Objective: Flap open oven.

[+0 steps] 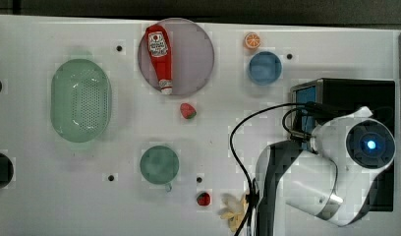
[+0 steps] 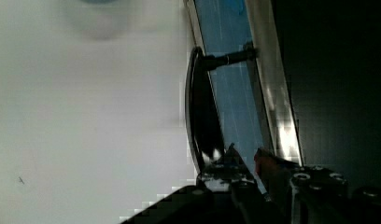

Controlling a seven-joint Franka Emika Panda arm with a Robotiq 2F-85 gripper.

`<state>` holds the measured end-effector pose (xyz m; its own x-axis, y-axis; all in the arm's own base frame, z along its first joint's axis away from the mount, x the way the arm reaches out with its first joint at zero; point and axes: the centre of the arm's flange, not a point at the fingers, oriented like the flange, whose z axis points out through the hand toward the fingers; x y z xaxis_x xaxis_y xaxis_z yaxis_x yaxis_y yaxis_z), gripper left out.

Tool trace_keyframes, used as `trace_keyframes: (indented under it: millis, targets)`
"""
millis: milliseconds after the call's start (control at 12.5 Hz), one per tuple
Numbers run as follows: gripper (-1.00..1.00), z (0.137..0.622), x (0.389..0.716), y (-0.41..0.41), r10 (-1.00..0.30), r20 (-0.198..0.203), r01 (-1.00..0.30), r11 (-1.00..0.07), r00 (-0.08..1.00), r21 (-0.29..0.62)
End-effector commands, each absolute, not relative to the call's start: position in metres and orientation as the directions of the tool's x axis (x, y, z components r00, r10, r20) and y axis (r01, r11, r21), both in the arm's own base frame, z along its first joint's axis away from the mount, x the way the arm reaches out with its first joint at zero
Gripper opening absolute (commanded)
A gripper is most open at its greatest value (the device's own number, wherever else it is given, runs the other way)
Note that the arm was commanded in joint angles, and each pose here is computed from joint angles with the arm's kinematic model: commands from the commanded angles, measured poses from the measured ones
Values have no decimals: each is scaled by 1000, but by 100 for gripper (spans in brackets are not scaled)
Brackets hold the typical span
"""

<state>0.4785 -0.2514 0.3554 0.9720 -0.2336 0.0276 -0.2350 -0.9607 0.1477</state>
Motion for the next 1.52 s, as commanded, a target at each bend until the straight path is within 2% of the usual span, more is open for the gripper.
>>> trace_keyframes:
  millis: [80,240,480,800,1040,1520]
  targets:
    - [-65,353,481,-257,-154,47,-160,-974,987,162]
    - [-65,337,481,-257,-147,15,-147,-975,989,165]
    - [-65,323,487,-255,-132,26,-134,-975,991,177]
    - [-65,313,495,-241,-87,3,-86,-977,996,195]
    - [-65,310,503,-220,-23,-36,-12,-960,999,279]
    - [-65,291,514,-170,-75,-81,-35,-910,994,412]
